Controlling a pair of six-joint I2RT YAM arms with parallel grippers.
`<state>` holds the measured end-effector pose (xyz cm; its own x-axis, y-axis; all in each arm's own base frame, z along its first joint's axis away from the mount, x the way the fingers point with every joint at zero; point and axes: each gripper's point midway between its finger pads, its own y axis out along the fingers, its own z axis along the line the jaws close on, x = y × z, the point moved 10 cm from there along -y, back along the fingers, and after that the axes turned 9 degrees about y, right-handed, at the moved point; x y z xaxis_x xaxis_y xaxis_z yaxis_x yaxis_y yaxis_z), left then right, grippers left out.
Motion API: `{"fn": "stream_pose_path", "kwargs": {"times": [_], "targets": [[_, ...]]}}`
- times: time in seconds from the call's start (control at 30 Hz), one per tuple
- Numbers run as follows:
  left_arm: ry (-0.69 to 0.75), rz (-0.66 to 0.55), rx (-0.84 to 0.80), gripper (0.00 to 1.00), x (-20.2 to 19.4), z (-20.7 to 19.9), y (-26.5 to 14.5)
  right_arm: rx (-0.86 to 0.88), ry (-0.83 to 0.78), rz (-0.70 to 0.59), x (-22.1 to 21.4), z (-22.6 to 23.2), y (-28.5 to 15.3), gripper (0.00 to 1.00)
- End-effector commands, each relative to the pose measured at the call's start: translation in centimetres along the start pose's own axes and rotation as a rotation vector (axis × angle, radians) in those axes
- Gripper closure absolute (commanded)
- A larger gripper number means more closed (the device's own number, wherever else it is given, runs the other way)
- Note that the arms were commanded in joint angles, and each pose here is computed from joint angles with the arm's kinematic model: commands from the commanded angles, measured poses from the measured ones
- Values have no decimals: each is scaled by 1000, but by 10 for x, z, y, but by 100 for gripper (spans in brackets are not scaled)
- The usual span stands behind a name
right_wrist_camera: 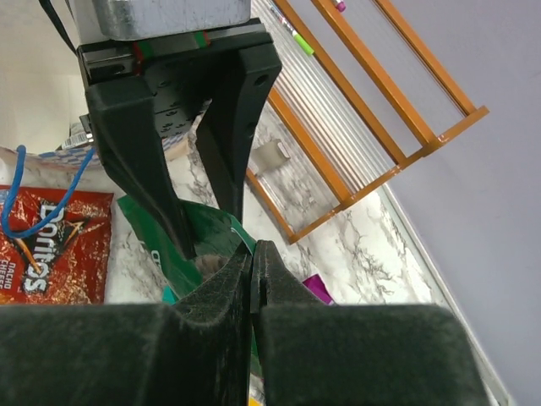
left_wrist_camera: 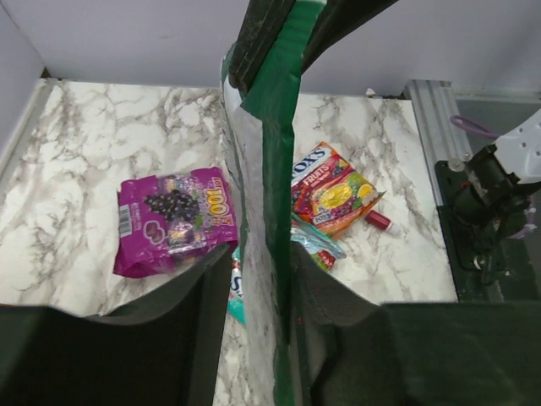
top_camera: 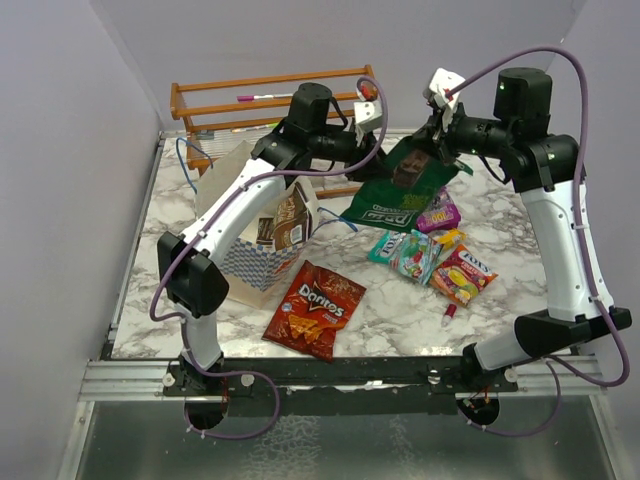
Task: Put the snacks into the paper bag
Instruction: Pick up the snack from the center of the board, then place the snack in the paper bag.
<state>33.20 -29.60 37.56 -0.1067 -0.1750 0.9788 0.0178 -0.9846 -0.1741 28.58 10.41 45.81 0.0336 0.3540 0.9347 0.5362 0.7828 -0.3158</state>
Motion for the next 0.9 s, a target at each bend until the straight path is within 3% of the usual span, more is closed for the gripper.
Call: {"fn": "stream_pose_path", "kwargs": {"times": [0.0,0.17,0.37,0.57,0.7,0.8,0.87], "targets": [[12,-67,-63,72,17,-5,4,-21,-24,-75,13,5,-9,99],[-6,-98,-62,100,24,-4,7,-79,18,-83,11,7,-14,97],[-4,-134,-10,100,41,0,5,-184,49,-106,13,12,-29,83],[22,-184,86,100,72,6,-2,-347,45,-127,21,16,-54,45],[58,-223,163,100,97,7,-12,-453,28,-146,25,20,-73,34],[88,-234,248,100,113,7,-24,-490,11,-173,30,27,-88,15],[109,-236,318,100,122,6,-33,-502,-1,-195,35,32,-98,11]]}}
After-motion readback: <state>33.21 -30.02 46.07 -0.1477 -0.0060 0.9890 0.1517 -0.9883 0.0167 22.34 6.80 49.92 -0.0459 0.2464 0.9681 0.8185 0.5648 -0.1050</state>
